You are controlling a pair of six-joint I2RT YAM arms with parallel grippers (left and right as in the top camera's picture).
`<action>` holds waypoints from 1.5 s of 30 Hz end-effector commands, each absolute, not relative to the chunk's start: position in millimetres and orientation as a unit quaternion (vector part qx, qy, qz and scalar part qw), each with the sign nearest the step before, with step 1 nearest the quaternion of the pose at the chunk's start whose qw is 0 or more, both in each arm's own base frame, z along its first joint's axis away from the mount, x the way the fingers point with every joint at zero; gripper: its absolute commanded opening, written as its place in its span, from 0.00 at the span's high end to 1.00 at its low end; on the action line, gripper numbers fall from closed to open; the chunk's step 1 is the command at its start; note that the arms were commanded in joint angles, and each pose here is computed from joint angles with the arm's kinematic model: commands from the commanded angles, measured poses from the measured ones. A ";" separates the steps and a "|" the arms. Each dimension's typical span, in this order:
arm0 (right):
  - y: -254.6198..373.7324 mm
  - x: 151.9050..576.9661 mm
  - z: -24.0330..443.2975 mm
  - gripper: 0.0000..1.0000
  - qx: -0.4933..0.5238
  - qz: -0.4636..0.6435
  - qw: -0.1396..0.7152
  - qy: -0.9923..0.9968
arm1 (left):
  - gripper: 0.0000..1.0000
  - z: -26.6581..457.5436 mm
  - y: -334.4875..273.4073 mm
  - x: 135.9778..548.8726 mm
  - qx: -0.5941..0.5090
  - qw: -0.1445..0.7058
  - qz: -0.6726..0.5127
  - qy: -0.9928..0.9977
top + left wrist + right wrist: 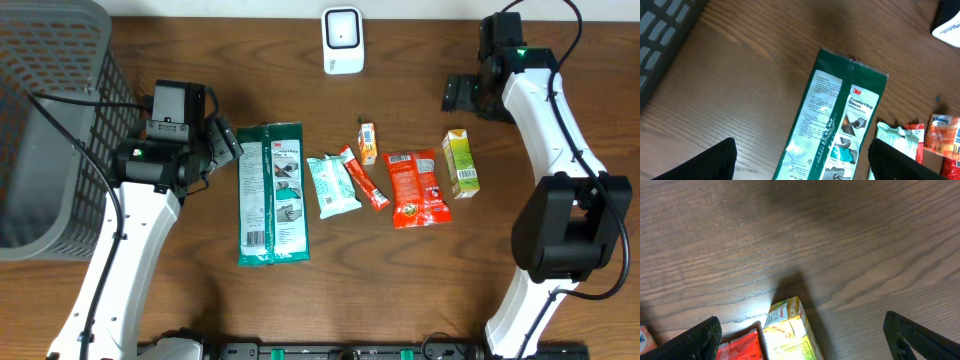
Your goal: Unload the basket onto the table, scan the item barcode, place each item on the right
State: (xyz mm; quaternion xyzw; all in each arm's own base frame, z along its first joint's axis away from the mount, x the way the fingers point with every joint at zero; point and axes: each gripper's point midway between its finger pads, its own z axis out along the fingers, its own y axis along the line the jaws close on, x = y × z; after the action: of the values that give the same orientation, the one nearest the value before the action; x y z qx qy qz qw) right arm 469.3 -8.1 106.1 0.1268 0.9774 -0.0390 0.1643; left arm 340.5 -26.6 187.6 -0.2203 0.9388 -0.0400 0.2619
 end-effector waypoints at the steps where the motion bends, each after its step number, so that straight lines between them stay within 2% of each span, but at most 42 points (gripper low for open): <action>1: -12.8 470.9 112.8 0.01 0.130 -0.041 0.172 0.976 | 0.16 193.3 -23.2 343.1 -0.221 0.270 -0.035 0.936; 19: -9.6 471.4 112.4 0.01 0.131 -0.032 0.171 0.976 | 0.16 196.8 -23.9 348.5 -0.221 0.282 -0.040 0.933; 26: 16.7 460.2 109.1 0.01 0.118 0.040 0.139 0.982 | 0.16 196.9 -23.9 348.8 -0.221 0.282 -0.040 0.933; 27: 22.1 457.3 110.7 0.07 0.097 0.053 0.134 0.985 | 0.16 197.0 -23.7 349.0 -0.221 0.283 -0.039 0.933; 28: 27.5 454.3 115.0 0.24 0.082 0.067 0.131 0.986 | 0.16 197.1 -21.8 348.9 -0.223 0.284 -0.034 0.932; 30: 28.3 447.2 127.2 0.51 0.081 0.070 0.132 0.986 | 0.15 198.4 -11.4 349.2 -0.230 0.293 -0.006 0.928; 33: 28.3 436.3 158.8 0.85 0.080 0.072 0.153 0.982 | 0.16 199.2 -6.4 349.3 -0.234 0.297 0.007 0.926; 35: 28.1 430.3 175.7 0.85 0.079 0.073 0.167 0.980 | 0.15 199.5 -4.7 349.3 -0.235 0.299 0.012 0.925; 38: 27.9 416.8 204.1 0.77 0.077 0.076 0.189 0.976 | 0.16 198.7 -2.0 348.2 -0.237 0.298 0.020 0.925; 40: 30.9 406.6 220.4 0.31 0.074 0.086 0.198 0.973 | 0.16 196.7 -1.1 345.1 -0.237 0.291 0.024 0.927; 41: 36.6 402.3 224.8 0.27 0.070 0.103 0.197 0.972 | 0.16 196.7 -1.2 345.1 -0.237 0.291 0.024 0.927; 42: 42.0 400.5 228.8 0.40 0.067 0.118 0.198 0.971 | 0.15 196.7 -1.2 345.1 -0.237 0.291 0.024 0.927; 43: 47.3 399.6 230.9 0.59 0.063 0.132 0.198 0.969 | 0.16 196.7 -1.2 345.1 -0.237 0.291 0.024 0.927; 44: 54.9 398.7 232.3 0.70 0.057 0.149 0.195 0.968 | 0.16 196.7 -1.2 345.1 -0.237 0.291 0.024 0.927; 45: 63.7 397.3 232.2 0.76 0.048 0.162 0.191 0.967 | 0.16 196.7 -1.2 345.1 -0.237 0.291 0.024 0.927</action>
State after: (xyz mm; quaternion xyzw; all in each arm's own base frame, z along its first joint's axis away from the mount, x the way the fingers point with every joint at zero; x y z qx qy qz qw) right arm 398.2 43.0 226.0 0.0634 0.9722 0.1117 0.1958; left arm 343.5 -7.1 191.6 -0.2343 0.9296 0.0113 0.2843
